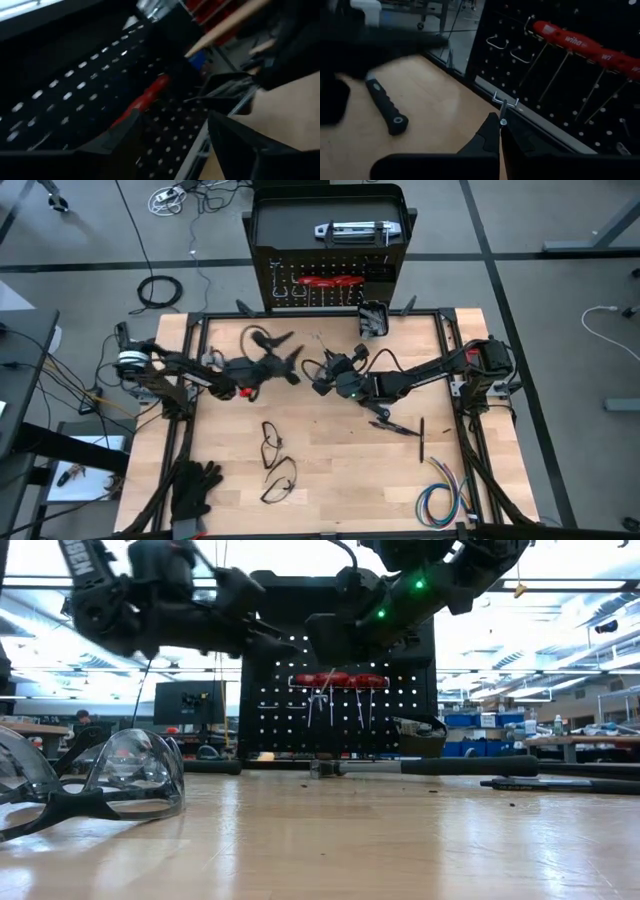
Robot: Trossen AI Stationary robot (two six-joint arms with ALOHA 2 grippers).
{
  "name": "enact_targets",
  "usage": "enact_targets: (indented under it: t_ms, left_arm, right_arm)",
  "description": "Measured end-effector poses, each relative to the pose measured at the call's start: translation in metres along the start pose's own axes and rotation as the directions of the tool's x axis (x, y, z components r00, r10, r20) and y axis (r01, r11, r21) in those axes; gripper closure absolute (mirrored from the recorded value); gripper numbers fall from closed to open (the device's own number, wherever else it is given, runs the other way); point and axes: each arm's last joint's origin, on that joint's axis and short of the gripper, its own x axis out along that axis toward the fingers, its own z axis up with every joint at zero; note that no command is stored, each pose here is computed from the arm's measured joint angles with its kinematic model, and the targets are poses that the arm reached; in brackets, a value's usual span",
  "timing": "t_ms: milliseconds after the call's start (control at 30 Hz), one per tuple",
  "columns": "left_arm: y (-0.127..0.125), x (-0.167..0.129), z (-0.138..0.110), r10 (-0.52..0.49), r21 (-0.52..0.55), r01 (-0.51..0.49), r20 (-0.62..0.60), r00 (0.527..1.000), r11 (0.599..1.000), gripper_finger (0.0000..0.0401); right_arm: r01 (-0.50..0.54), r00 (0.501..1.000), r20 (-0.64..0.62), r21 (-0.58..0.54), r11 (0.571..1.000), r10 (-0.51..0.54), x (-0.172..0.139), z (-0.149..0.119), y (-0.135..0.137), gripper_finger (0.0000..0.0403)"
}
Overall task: Hang tools onto peg board
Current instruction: Hang the hook on the pegboard
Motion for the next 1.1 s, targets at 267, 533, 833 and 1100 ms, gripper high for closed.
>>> enact_targets:
  t_ms: [267, 533, 833, 1100]
  left_arm:
    - [0.028, -0.04, -0.019, -0.064, -0.332, 0.065, 0.015, 0.998, 0.941, 0.0202]
    - [0.022, -0.061, -0.031, -0.24, -0.616, 0.237, 0.08, 0.967, 0.751, 0.0203]
    - [0.02, -0.062, -0.033, -0.238, -0.666, 0.218, 0.062, 0.969, 0.713, 0.0203]
    - [0.02, -0.063, -0.035, -0.24, -0.67, 0.215, 0.057, 0.969, 0.71, 0.0203]
  right_arm:
    - [-0.15, 0.988, 0.034, 0.074, 0.986, 0.147, 0.026, 0.01, -0.014, 0.0394]
    - [-0.155, 0.979, 0.15, 0.133, 0.979, 0.135, 0.054, 0.039, -0.037, 0.0394]
    - [0.08, 0.97, 0.219, 0.135, 0.988, -0.108, 0.069, 0.084, -0.042, 0.0394]
    - [0.146, 0.964, 0.203, 0.129, 0.981, -0.17, 0.111, 0.087, -0.024, 0.0394]
